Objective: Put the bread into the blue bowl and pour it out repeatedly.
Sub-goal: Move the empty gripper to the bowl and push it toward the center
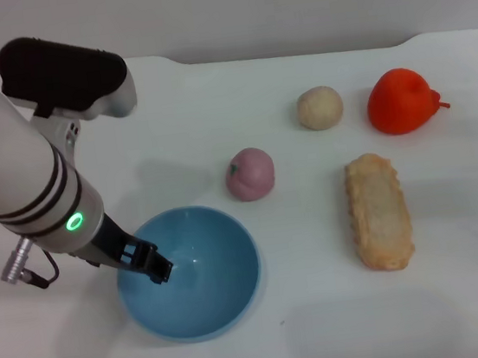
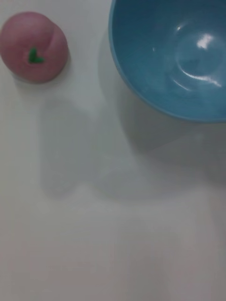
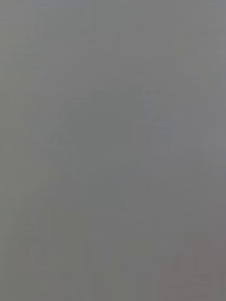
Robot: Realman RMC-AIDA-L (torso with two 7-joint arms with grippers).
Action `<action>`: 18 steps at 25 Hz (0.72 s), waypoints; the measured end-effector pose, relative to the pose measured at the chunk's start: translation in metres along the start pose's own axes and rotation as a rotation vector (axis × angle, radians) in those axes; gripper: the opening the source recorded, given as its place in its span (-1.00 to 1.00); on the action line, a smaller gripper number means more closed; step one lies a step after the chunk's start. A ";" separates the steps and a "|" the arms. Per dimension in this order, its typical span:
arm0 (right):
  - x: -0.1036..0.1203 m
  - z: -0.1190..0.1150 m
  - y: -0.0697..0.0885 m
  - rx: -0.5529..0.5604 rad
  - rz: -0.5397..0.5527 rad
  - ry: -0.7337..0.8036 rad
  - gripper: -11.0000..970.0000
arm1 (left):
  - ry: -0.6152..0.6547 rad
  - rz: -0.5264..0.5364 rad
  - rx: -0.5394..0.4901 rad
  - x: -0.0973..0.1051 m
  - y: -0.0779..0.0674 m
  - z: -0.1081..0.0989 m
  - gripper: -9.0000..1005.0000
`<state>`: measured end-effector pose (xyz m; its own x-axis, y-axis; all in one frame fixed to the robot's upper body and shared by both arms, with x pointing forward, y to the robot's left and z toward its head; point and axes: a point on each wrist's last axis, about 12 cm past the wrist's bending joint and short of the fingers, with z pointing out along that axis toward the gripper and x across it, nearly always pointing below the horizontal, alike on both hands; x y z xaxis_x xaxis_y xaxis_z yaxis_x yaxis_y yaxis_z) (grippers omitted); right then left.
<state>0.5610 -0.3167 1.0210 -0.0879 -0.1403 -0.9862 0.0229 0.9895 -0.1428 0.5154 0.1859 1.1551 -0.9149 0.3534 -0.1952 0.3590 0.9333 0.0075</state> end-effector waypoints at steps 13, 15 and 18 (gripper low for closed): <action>0.002 -0.004 0.003 -0.003 0.017 -0.003 0.15 | 0.017 0.017 0.000 -0.002 0.005 0.030 0.65; 0.003 -0.005 0.003 -0.002 0.018 -0.002 0.15 | 0.021 0.019 0.000 -0.004 0.004 0.034 0.65; 0.003 -0.005 0.004 -0.002 0.020 -0.002 0.15 | 0.045 0.017 0.016 -0.006 0.003 0.043 0.65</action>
<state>0.5560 -0.3132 1.0181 -0.0850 -0.1204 -0.9891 0.0222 0.9922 -0.1227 0.5298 0.1844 1.1143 -0.9157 0.3724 -0.1513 0.3774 0.9260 -0.0049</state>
